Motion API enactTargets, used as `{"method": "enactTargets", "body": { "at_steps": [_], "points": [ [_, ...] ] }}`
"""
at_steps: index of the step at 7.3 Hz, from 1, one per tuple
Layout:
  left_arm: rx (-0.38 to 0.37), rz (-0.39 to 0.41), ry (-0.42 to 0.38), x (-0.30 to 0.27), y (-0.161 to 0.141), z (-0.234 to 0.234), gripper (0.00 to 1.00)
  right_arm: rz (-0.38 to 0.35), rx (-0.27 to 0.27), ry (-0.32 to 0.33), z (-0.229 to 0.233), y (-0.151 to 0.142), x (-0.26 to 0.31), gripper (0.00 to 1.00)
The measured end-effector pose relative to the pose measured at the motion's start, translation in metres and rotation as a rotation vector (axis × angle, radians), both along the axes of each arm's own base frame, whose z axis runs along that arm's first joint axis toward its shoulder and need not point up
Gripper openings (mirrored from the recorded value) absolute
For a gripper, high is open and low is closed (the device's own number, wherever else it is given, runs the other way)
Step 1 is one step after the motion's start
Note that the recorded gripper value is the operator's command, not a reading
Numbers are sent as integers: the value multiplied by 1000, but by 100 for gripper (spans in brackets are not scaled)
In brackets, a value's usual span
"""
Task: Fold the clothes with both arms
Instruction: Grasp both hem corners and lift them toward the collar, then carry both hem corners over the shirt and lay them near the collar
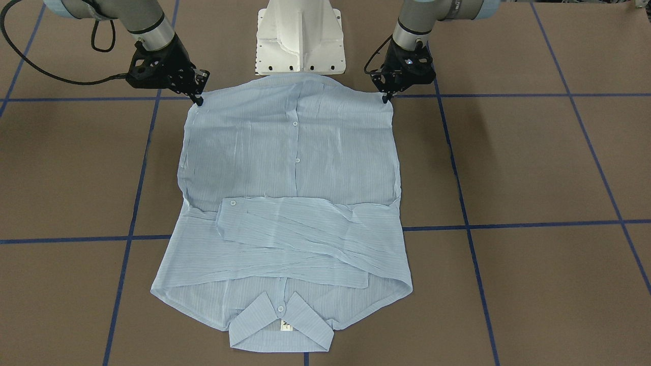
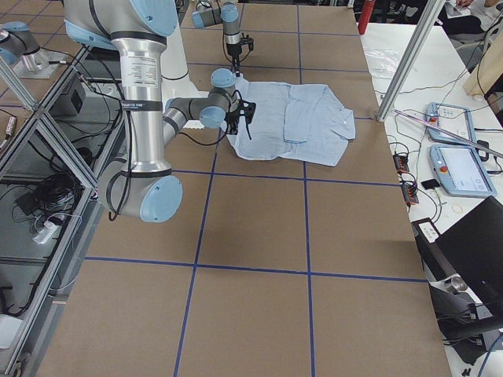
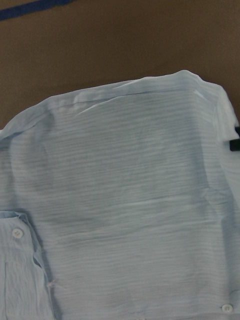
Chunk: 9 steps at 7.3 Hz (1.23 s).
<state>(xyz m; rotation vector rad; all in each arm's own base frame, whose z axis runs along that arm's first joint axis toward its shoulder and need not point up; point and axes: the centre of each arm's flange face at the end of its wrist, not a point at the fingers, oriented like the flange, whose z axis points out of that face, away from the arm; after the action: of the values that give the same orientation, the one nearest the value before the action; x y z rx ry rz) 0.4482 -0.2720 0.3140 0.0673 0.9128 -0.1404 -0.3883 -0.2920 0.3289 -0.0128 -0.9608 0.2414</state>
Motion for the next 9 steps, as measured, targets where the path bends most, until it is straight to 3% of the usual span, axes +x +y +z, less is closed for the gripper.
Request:
{"method": "enactTargets", "body": {
  "at_steps": [5, 9],
  "points": [
    [-5, -13, 18, -22, -31, -4, 0, 41, -10, -11, -2, -23, 19, 0],
    [15, -71, 56, -65, -99, -22, 0, 142, -12, -52, -18, -99, 61, 0]
  ]
}}
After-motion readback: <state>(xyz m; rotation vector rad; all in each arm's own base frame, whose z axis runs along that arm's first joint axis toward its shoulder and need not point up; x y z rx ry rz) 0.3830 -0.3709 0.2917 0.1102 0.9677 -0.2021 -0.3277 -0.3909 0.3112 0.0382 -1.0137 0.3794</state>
